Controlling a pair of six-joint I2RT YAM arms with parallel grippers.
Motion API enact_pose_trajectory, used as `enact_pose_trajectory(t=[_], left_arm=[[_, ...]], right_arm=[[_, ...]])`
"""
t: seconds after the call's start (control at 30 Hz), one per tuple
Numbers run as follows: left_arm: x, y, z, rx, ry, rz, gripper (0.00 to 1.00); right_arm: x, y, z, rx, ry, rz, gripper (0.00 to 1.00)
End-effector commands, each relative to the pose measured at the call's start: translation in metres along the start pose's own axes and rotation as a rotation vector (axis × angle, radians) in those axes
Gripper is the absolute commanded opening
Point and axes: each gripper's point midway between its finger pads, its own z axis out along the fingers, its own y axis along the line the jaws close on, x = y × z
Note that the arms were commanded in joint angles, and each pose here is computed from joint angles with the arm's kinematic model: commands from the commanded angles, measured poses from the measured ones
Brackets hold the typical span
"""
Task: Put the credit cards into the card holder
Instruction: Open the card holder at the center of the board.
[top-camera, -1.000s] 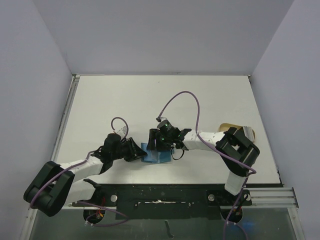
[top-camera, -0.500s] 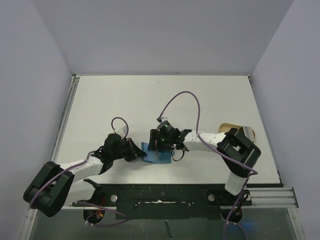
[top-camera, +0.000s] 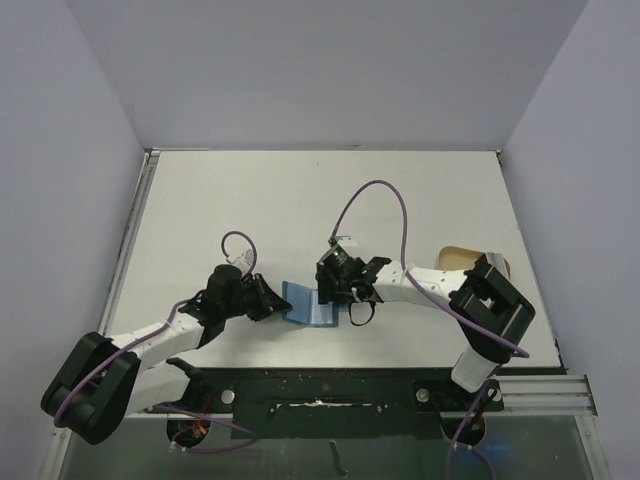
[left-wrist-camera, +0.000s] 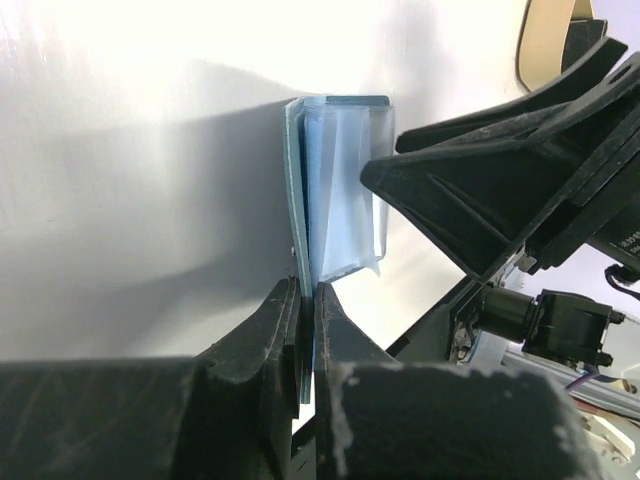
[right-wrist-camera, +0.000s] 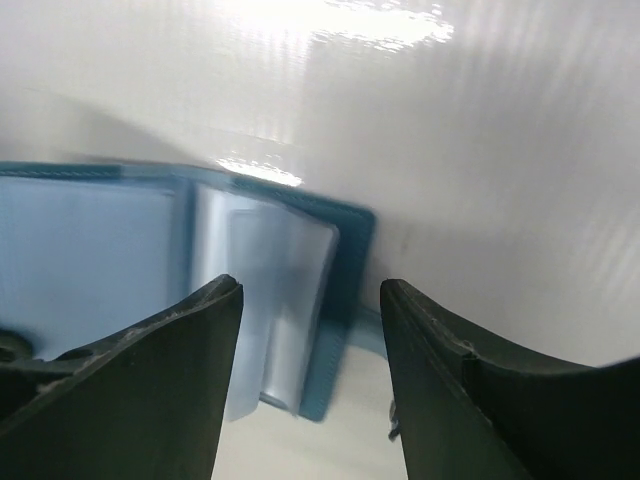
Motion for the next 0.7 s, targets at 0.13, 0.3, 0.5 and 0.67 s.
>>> enact_pose_trajectory(t=[0.13,0.3,0.5,0.67], left_arm=[[-0.033,-0.027,-0.005,-0.008,-0.085,0.097,0.00],[-0.036,-0.031,-0.006,-0.014,-0.081,0.109,0.00],[-0.036,-0.038,-0.006,0.016,-0.079,0.116,0.00],[-0.031,-0.046,-0.004,0.085,-0.065,0.093,0.00]], right_arm=[[-0.023,-0.019,-0.044,0.102,-0.079,-0.001,0.57],[-0.036,0.010,-0.059,-0.012,-0.128,-0.005,0.57],[-0.045,0.044,-0.065,-0.154,-0.166,-0.029,0.48],[-0.040,0.052,-0.052,-0.191,-0.141,-0.044,0.37]])
